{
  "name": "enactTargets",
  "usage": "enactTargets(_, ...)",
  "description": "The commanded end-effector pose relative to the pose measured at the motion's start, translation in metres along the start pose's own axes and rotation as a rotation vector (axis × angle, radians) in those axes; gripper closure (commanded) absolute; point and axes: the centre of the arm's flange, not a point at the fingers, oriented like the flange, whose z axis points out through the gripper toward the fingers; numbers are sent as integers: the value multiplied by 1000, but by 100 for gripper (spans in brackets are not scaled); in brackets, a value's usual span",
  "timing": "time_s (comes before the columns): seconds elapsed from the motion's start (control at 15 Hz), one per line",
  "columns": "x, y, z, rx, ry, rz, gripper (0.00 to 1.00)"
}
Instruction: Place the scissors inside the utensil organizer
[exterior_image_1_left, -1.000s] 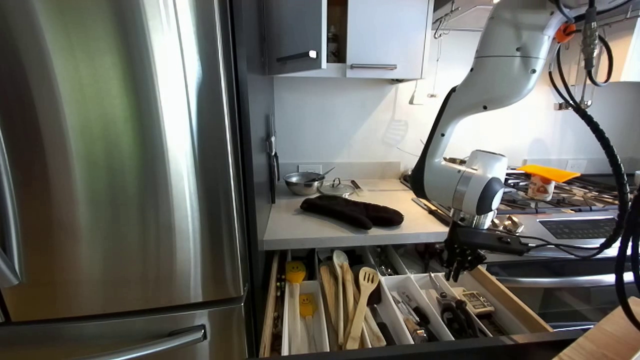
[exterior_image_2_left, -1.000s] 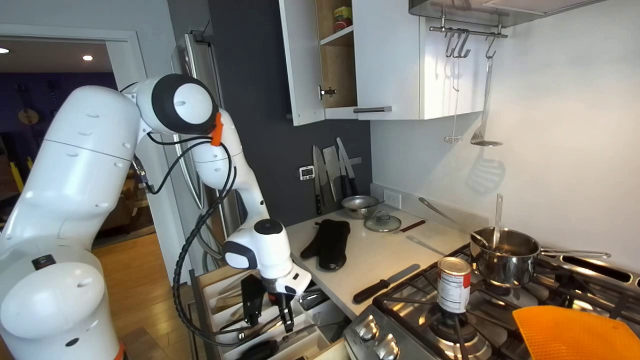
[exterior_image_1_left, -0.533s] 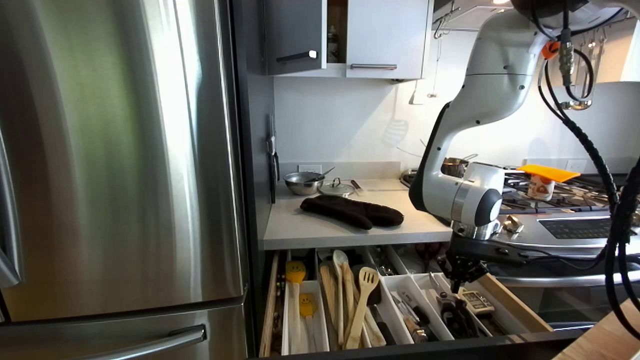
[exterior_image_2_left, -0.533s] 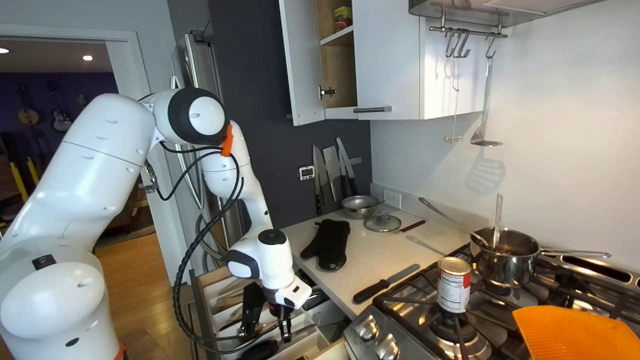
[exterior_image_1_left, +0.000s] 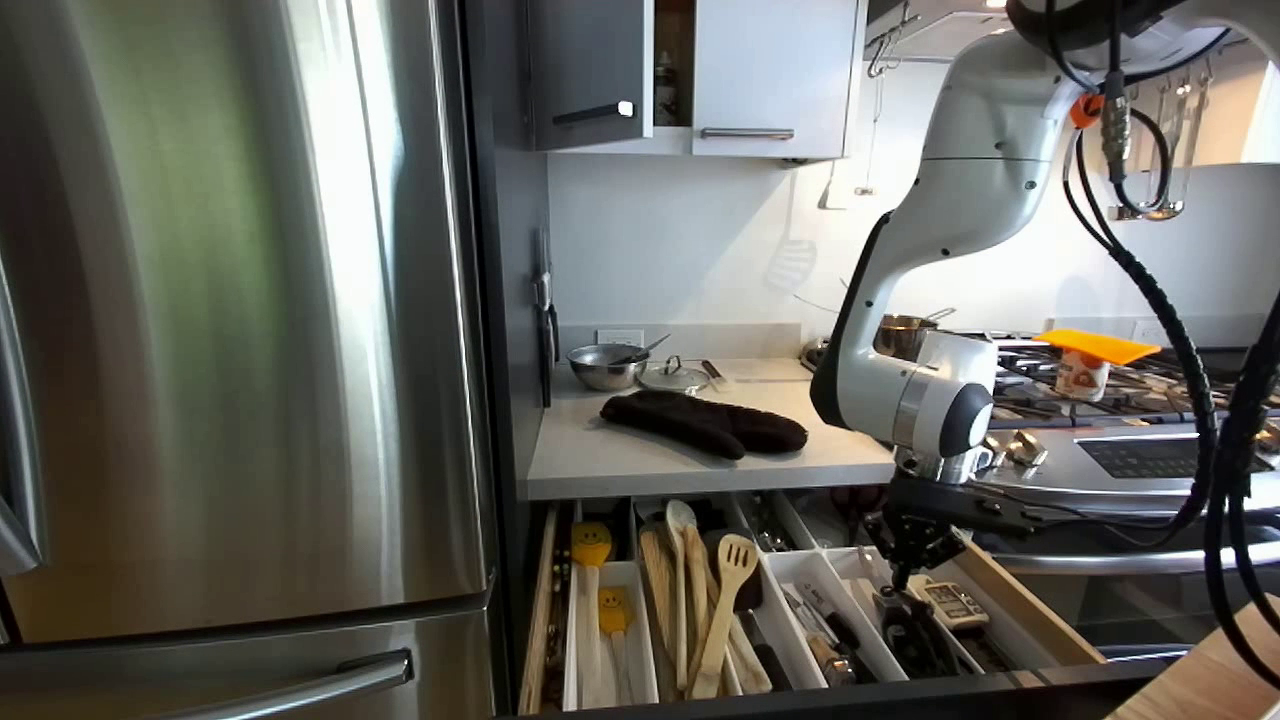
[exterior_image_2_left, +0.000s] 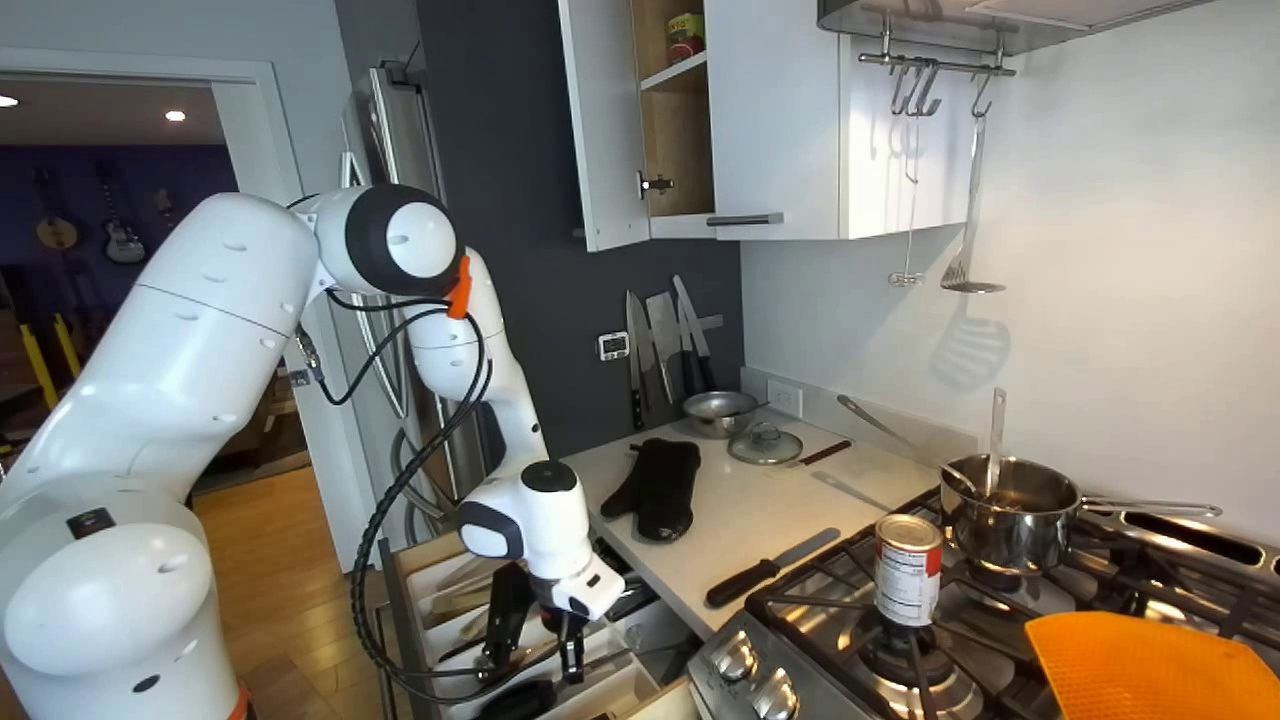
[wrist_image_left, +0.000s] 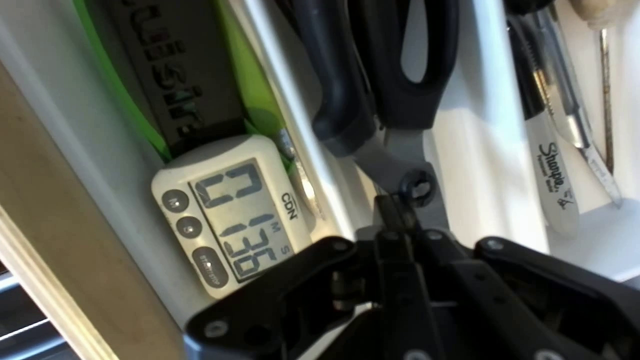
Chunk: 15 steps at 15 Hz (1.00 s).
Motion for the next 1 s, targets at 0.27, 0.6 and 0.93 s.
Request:
enactTargets(0.27,1,-4,9,6,-86,3,100)
enactTargets(0.6,3,-4,7,13,-115,-9,100)
enactTargets(0.93,0,-5,4,17,-132,-21,100)
